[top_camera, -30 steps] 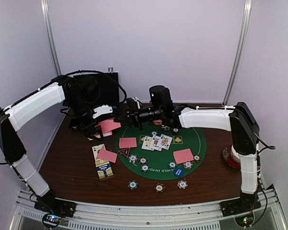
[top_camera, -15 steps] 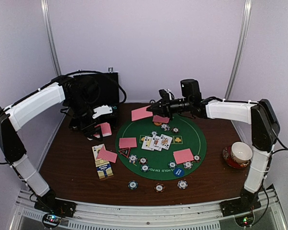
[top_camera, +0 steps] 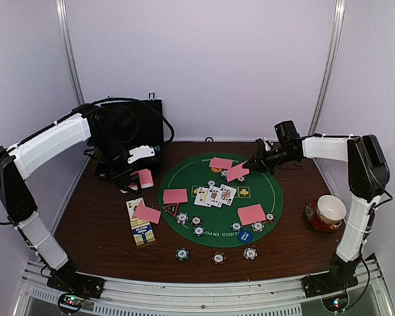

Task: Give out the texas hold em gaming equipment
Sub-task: Place the poker card in the community card area.

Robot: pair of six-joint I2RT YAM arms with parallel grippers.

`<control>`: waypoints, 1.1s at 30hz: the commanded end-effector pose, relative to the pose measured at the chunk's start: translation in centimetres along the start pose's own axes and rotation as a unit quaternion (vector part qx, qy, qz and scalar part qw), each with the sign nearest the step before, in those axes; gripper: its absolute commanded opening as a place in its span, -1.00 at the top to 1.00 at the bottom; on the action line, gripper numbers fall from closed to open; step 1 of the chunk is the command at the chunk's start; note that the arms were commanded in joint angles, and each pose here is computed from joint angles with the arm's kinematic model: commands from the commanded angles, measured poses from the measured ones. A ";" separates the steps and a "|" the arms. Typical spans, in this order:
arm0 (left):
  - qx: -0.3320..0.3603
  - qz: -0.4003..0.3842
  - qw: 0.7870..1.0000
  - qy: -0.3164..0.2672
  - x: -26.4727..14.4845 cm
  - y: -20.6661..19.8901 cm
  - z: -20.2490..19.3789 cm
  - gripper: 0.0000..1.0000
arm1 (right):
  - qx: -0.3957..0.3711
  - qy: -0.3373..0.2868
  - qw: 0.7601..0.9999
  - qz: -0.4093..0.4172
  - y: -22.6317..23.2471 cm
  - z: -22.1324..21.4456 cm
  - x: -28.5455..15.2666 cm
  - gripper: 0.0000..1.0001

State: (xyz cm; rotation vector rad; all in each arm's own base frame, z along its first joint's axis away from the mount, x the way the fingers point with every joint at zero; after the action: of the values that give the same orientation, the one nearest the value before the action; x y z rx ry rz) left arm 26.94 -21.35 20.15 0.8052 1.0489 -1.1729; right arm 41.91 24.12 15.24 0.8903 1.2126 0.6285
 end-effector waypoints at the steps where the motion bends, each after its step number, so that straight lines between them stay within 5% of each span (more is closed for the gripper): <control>1: 0.009 0.007 1.000 -0.017 -0.7 0.4 0.9 1.00 | -0.003 0.016 0.997 -0.074 -5.7 -0.8 1.0 1.00; 17: 0.010 0.004 1.000 -0.015 -0.7 0.3 0.9 1.00 | -0.003 0.029 0.987 -0.161 -11.7 -0.2 2.8 1.00; 24: 0.009 0.003 1.000 -0.015 -0.6 0.3 0.8 1.00 | -0.024 0.027 0.981 -0.191 -11.9 0.4 2.2 0.40; 33: 0.010 0.001 1.000 -0.019 -0.7 0.2 1.0 1.00 | -0.056 0.018 0.975 -0.215 -9.7 0.9 0.6 -0.14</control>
State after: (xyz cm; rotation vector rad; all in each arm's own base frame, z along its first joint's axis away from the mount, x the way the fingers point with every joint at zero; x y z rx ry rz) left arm 26.90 -21.36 20.21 0.8039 1.0503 -1.1751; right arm 42.43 19.81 4.98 0.5620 1.3620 0.3821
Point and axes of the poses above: each gripper's point midway between its finger pads, its own x axis out along the fingers, its own y axis along the line the jaws close on, z = x × y, the point moved 1 cm from there along -x, back along the fingers, and after that the axes turned 5 degrees about x, right-handed, at the moved point
